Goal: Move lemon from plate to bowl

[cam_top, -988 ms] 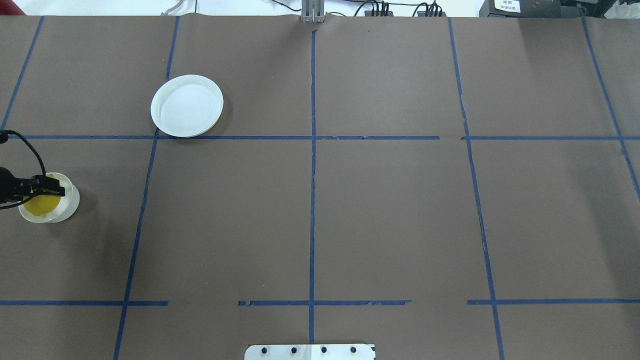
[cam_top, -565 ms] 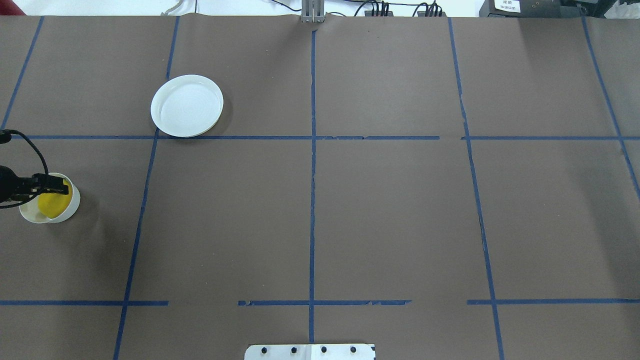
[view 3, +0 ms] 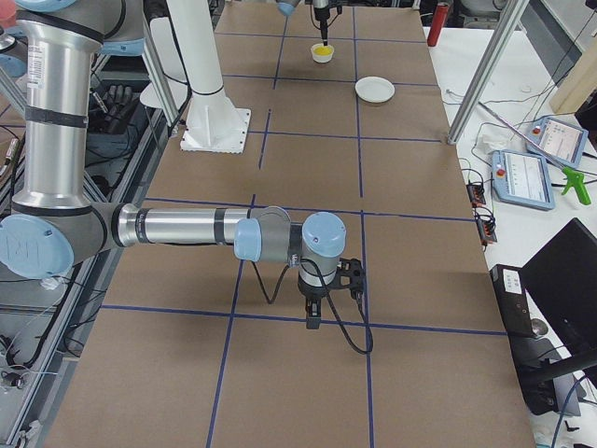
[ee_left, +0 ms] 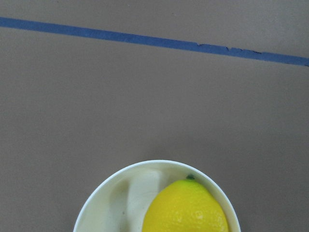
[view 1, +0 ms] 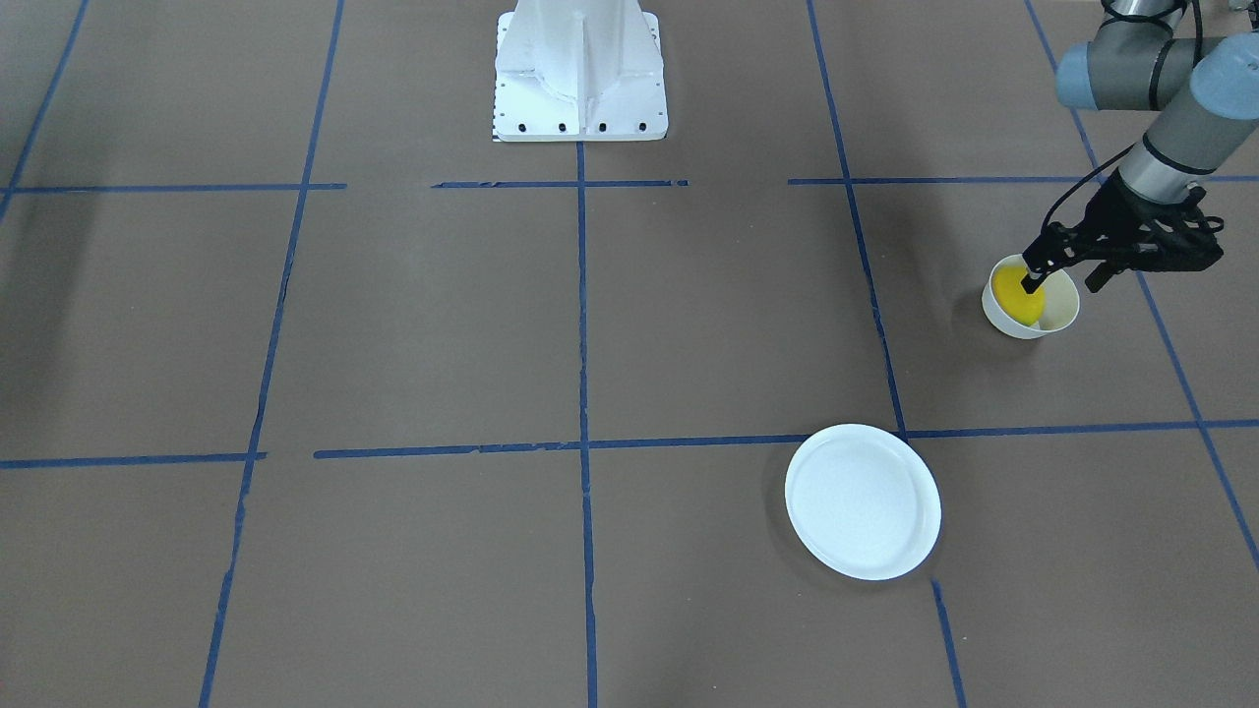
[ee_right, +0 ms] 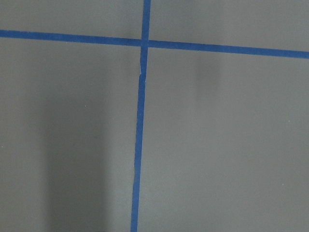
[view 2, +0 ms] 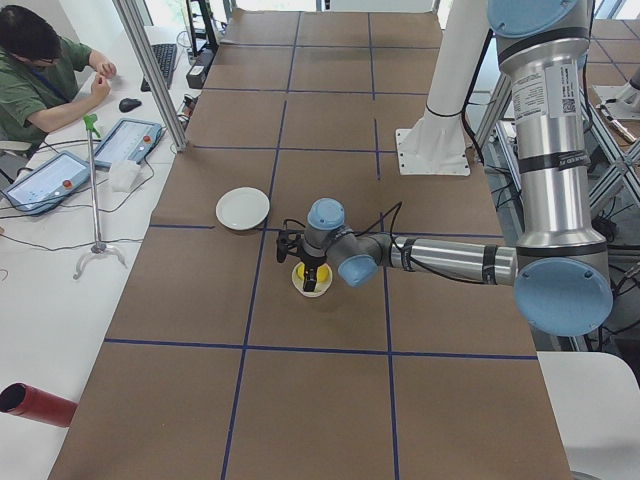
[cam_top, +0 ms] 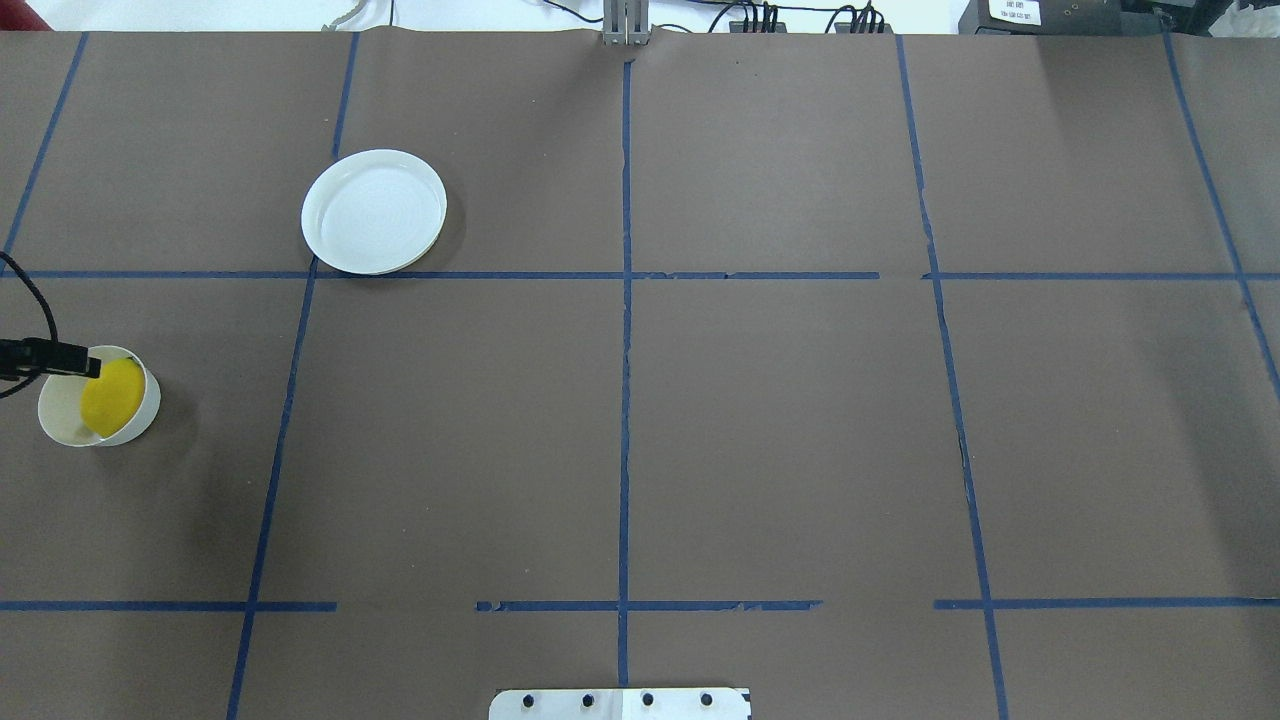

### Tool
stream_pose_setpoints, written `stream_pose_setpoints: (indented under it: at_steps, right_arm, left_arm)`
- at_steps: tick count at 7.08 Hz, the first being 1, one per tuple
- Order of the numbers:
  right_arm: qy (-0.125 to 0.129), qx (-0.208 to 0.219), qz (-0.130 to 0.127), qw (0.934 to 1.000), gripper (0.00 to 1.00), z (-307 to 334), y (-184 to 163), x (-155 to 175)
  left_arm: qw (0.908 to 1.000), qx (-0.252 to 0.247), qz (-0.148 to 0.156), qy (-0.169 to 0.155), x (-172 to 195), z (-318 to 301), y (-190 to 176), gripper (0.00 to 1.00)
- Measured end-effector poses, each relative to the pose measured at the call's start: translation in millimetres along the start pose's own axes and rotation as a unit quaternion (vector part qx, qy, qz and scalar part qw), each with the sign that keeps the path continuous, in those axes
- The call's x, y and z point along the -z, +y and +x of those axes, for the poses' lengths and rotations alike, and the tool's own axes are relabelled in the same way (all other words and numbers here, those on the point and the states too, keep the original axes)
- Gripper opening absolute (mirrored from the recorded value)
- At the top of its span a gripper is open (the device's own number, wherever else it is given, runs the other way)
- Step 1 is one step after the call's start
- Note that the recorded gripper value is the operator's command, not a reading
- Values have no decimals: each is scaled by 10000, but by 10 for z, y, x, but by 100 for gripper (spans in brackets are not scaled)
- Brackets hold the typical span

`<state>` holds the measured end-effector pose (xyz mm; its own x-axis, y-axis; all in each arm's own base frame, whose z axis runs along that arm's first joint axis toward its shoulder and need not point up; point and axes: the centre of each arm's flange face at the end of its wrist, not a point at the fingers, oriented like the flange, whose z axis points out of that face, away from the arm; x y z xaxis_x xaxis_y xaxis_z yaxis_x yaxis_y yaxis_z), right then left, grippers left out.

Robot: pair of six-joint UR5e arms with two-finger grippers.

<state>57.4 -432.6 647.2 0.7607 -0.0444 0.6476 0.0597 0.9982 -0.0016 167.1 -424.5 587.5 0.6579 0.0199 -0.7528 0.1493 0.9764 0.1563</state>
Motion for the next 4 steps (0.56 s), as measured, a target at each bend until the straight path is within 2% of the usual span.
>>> stream_pose_setpoints:
  at_steps: [2, 4]
  right_arm:
    - [0, 0, 0, 10000, 100, 0, 0, 0]
    - [0, 0, 0, 10000, 100, 0, 0, 0]
  left_arm:
    - [9970, -705, 31, -332, 490, -696, -292, 100]
    - [9922, -1001, -303, -680, 979, -1418, -458, 100]
